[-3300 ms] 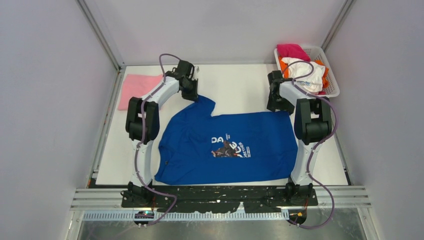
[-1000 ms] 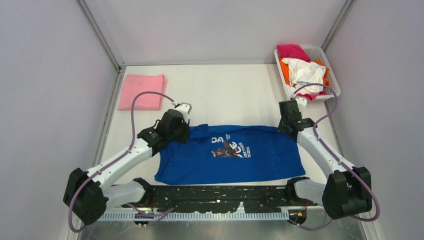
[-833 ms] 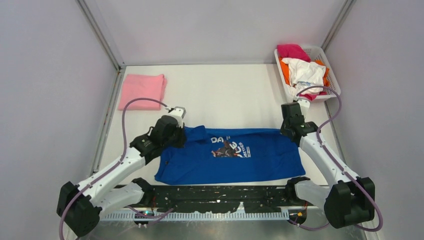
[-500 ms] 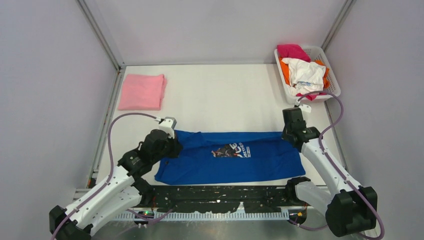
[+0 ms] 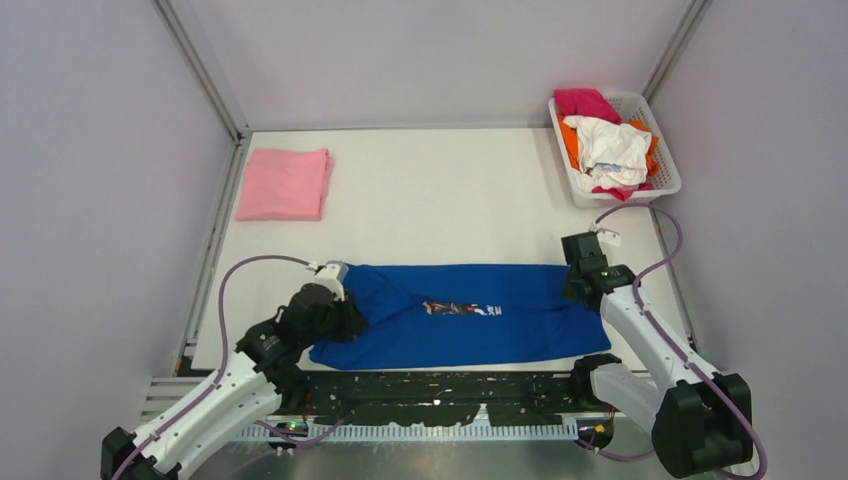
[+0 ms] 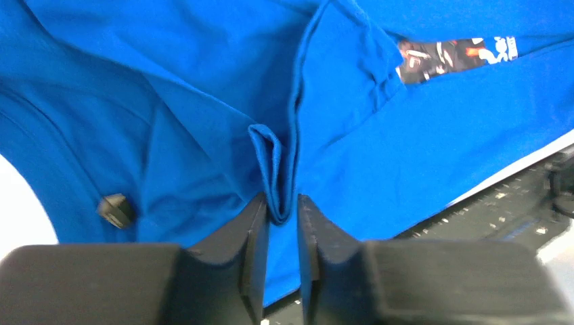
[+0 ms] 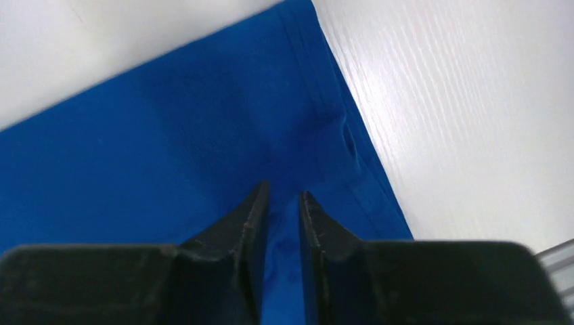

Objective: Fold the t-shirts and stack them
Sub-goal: Fold the other side of the tshirt into a rectangle

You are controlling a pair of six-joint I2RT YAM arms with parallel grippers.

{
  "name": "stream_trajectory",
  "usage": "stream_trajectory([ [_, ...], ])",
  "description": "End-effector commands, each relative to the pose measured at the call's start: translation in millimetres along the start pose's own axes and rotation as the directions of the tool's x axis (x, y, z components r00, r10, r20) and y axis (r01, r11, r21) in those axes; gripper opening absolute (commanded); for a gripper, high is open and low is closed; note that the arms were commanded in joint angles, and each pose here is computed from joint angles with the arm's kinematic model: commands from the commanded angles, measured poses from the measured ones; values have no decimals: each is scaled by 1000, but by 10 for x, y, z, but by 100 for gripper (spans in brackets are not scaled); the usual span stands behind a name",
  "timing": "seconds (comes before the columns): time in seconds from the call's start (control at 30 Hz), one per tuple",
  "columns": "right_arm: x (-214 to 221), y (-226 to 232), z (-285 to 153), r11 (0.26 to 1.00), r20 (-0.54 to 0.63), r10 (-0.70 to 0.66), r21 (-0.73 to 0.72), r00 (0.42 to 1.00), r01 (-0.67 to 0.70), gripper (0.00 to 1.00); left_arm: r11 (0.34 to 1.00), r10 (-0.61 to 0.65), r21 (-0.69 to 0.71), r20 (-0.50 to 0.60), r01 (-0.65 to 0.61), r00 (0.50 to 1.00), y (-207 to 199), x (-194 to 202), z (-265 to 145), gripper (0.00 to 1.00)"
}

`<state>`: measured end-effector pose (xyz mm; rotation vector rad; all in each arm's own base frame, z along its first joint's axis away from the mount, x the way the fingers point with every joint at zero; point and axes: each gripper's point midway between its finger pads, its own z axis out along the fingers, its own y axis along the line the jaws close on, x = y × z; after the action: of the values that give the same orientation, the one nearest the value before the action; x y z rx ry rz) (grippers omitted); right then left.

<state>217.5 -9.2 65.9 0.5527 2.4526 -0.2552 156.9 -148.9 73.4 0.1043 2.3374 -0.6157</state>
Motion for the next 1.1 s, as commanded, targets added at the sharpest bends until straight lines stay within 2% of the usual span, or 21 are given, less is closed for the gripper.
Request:
stream_trajectory([
  [0.0, 209, -85, -55, 997, -46, 81, 24, 996, -80, 37, 987, -112, 108, -99, 122, 989, -191, 272, -75, 31],
  [0.03, 218, -80, -74, 996, -45, 94, 14, 995, -93, 54, 981, -122, 139, -117, 137, 986, -248, 313, -108, 39],
  [0.07, 195, -70, -114, 993, -28, 119, -4, 993, -119, 64, 973, -122, 182, -128, 144, 984, -329, 322, -165, 50],
  [0.1, 172, -58, -150, 991, -20, 134, -18, 991, -134, 81, 964, -112, 227, -133, 140, 985, -417, 305, -236, 66],
  [0.17, 39, -43, -284, 984, 28, 172, -57, 985, -170, 93, 957, -104, 262, -106, 128, 989, -506, 193, -401, 96],
  [0.2, -86, -26, -387, 977, 73, 196, -94, 978, -189, 96, 956, -93, 271, -72, 109, 993, -531, 101, -472, 99],
  [0.23, -149, -15, -435, 974, 97, 205, -115, 974, -193, 99, 957, -80, 279, -28, 85, 996, -557, -16, -539, 100],
  [0.37, -496, 75, -700, 946, 246, 260, -260, 934, -195, 96, 972, -58, 234, 150, 22, 987, -589, -513, -572, 100],
  [0.43, -558, 117, -770, 933, 285, 272, -313, 919, -179, 95, 986, -39, 165, 161, 12, 986, -556, -641, -420, 100],
  [0.63, -560, 200, -781, 928, 303, 229, -355, 925, -113, 95, 996, 86, 24, 11, -86, 996, -575, -747, 199, 100],
  [0.77, -496, 284, -784, 919, 265, 198, -384, 944, -86, 95, 992, 115, -40, -102, -120, 988, -475, -586, 537, 100],
  [0.87, -446, 293, -750, 921, 251, 183, -382, 950, -76, 95, 991, 122, -33, -192, -130, 974, -445, -389, 657, 100],
  [1.07, -403, 282, -683, 929, 247, 159, -365, 956, -60, 95, 989, 132, 107, -301, -104, 945, -594, -3, 617, 100],
])
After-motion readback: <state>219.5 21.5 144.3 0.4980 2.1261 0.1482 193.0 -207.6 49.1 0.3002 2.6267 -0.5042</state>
